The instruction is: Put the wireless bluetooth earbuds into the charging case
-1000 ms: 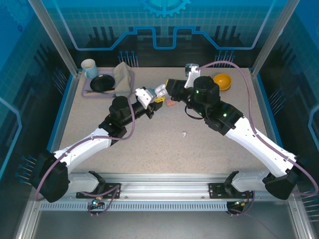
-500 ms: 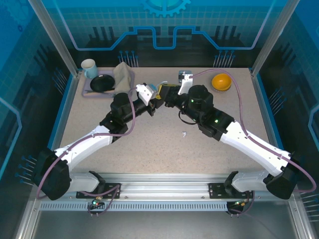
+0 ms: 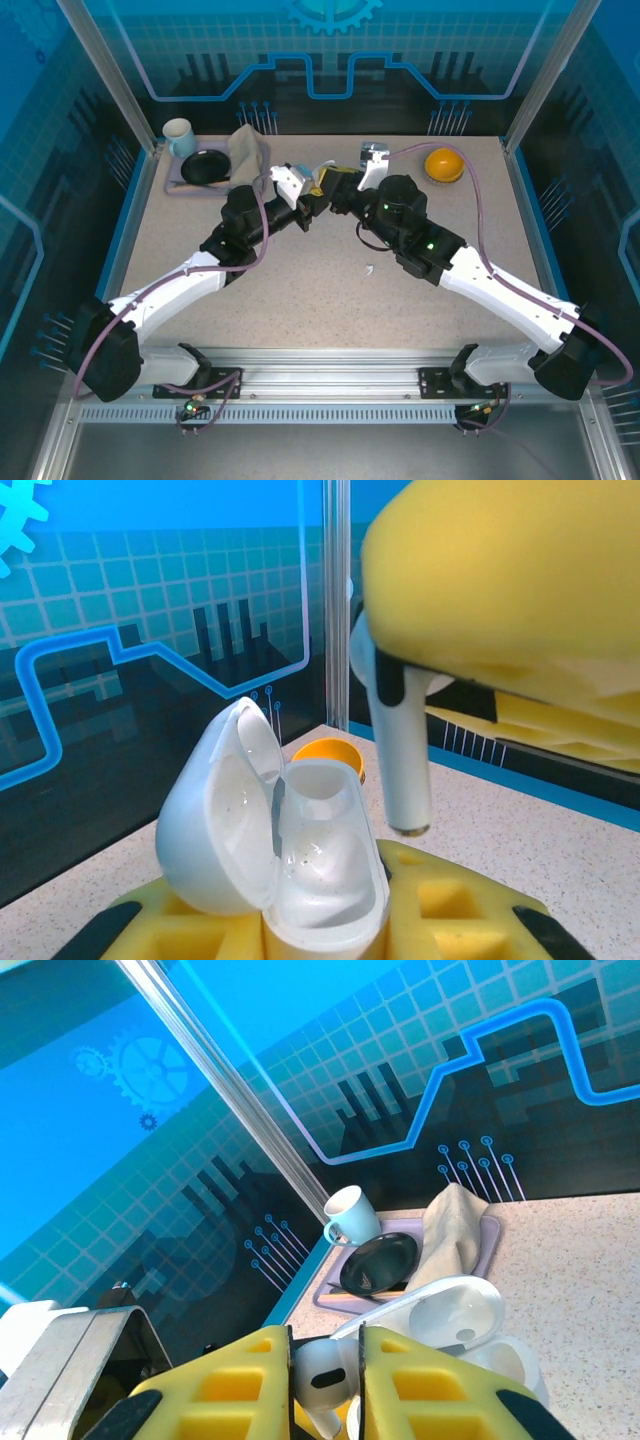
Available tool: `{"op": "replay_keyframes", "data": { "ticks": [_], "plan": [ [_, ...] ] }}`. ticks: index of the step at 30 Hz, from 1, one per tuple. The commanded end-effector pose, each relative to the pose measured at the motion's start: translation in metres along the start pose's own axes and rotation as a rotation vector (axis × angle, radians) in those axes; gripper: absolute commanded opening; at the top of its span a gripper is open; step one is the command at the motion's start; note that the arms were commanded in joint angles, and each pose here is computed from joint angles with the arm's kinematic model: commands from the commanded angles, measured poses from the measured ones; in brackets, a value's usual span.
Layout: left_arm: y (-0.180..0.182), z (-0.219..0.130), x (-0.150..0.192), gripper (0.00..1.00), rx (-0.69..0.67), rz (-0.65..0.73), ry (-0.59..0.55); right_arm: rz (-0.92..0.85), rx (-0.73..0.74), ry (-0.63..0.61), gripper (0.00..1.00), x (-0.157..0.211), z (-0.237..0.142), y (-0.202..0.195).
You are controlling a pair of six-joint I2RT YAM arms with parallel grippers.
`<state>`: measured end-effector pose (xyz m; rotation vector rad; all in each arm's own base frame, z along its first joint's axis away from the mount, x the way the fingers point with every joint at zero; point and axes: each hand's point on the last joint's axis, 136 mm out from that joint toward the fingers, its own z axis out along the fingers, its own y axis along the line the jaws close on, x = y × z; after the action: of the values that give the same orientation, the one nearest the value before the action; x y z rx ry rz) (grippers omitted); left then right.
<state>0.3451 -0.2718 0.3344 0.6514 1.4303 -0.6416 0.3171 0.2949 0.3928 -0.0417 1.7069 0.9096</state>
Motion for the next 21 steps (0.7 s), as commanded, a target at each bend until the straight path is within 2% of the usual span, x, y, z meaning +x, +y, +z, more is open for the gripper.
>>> {"op": "replay_keyframes", "data": {
  "ticks": [1, 21],
  "plan": [
    [-0.004, -0.003, -0.03, 0.0, 0.008, 0.001, -0.071, 0.02, -0.008, -0.026, 0.19, 0.001, 0.003, 0.003],
    [-0.003, -0.009, -0.041, 0.0, -0.007, 0.007, -0.098, 0.028, 0.034, 0.024, 0.18, 0.028, 0.012, -0.014]
  ]
}}
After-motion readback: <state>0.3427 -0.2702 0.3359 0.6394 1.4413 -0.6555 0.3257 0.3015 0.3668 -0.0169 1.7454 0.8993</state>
